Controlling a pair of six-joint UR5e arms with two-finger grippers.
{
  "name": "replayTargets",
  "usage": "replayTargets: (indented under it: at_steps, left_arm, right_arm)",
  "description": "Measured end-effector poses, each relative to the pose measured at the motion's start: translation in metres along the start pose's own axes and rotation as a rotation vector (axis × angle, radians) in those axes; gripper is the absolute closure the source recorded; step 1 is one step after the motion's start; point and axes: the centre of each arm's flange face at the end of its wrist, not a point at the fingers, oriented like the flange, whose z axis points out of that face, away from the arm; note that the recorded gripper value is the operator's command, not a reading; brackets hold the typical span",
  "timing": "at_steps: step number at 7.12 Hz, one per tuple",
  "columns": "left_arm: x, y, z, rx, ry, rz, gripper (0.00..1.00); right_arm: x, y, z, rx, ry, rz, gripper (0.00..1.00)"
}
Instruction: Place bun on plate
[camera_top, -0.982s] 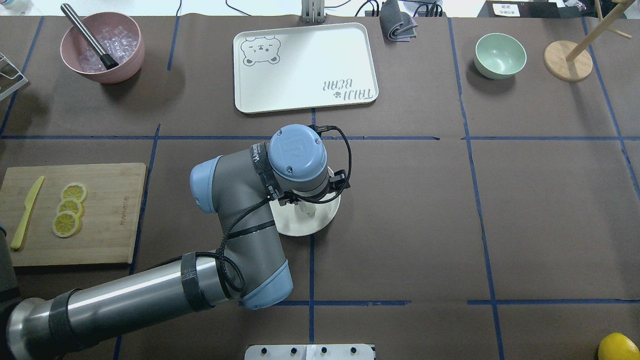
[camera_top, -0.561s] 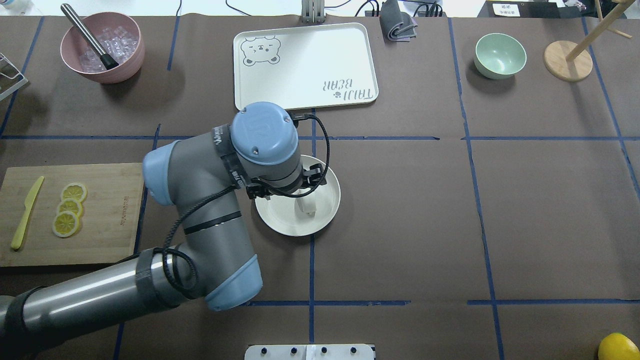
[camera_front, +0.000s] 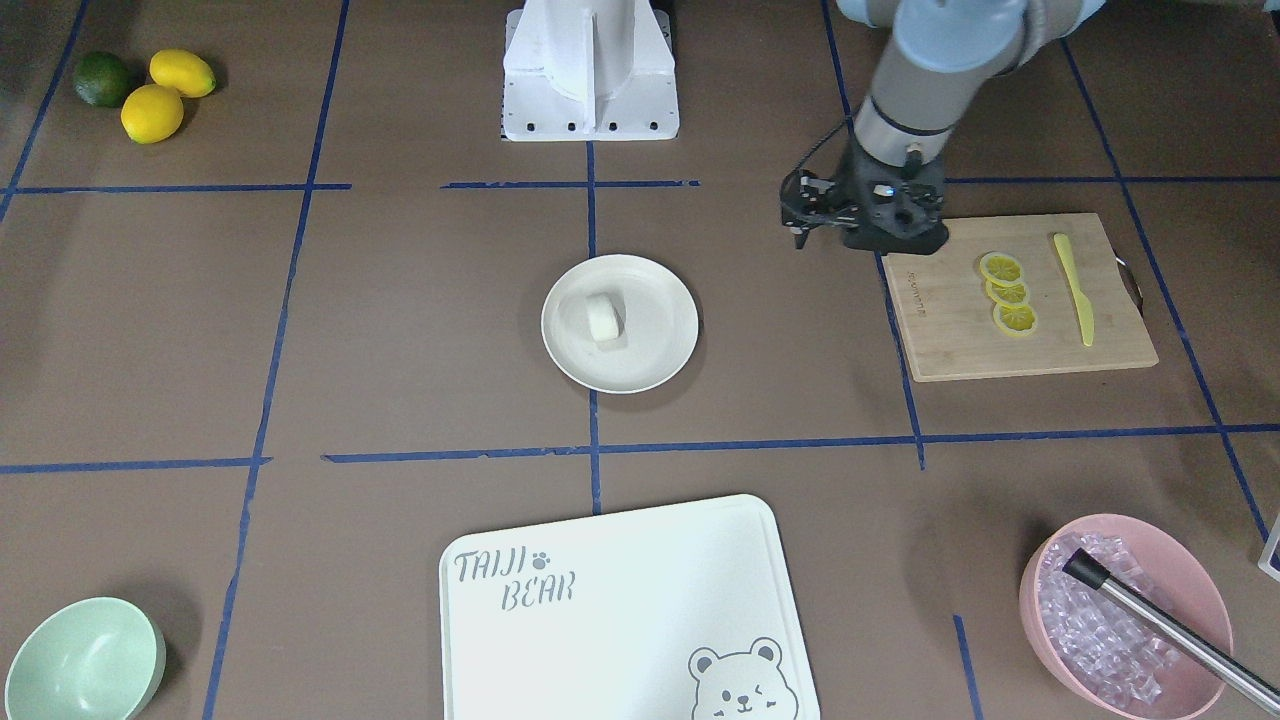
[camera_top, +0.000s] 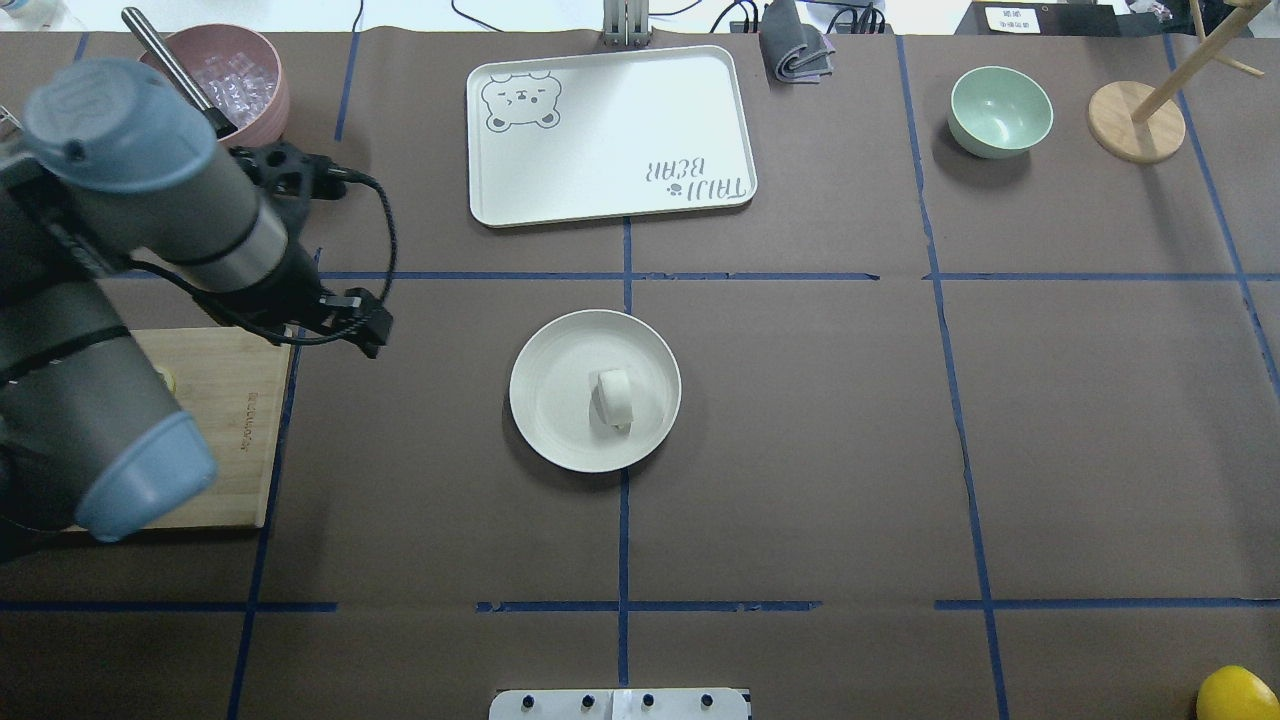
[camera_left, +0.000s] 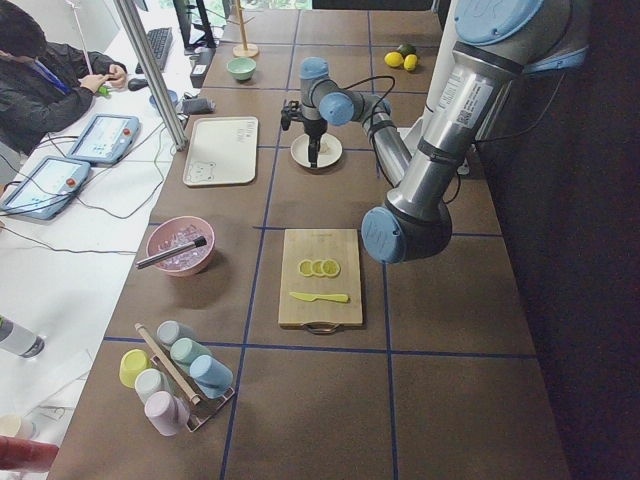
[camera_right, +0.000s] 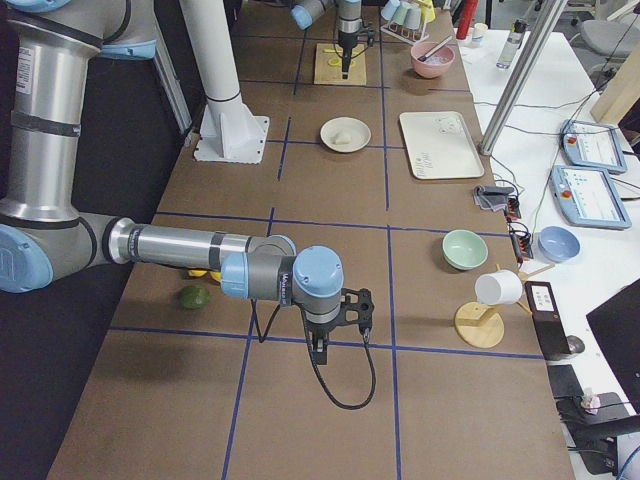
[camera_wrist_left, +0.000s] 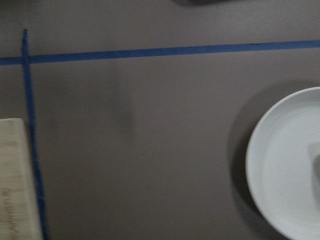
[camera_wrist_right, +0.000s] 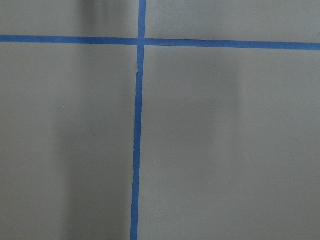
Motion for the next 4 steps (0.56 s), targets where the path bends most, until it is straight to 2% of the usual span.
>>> replayTargets:
  at_steps: [2,4]
  left_arm:
    - [-0.153,0.006,-0.029,-0.028,0.003,0.102,0.0]
    - [-0.297,0.027,-0.041,-0.039,0.008,0.107,0.0]
  right_arm:
    - [-0.001,-0.001,0.001,-0.001,0.001,-0.004,0.0]
    - [-0.002,-0.001,0.002,-0.005,0.002,-0.009,0.0]
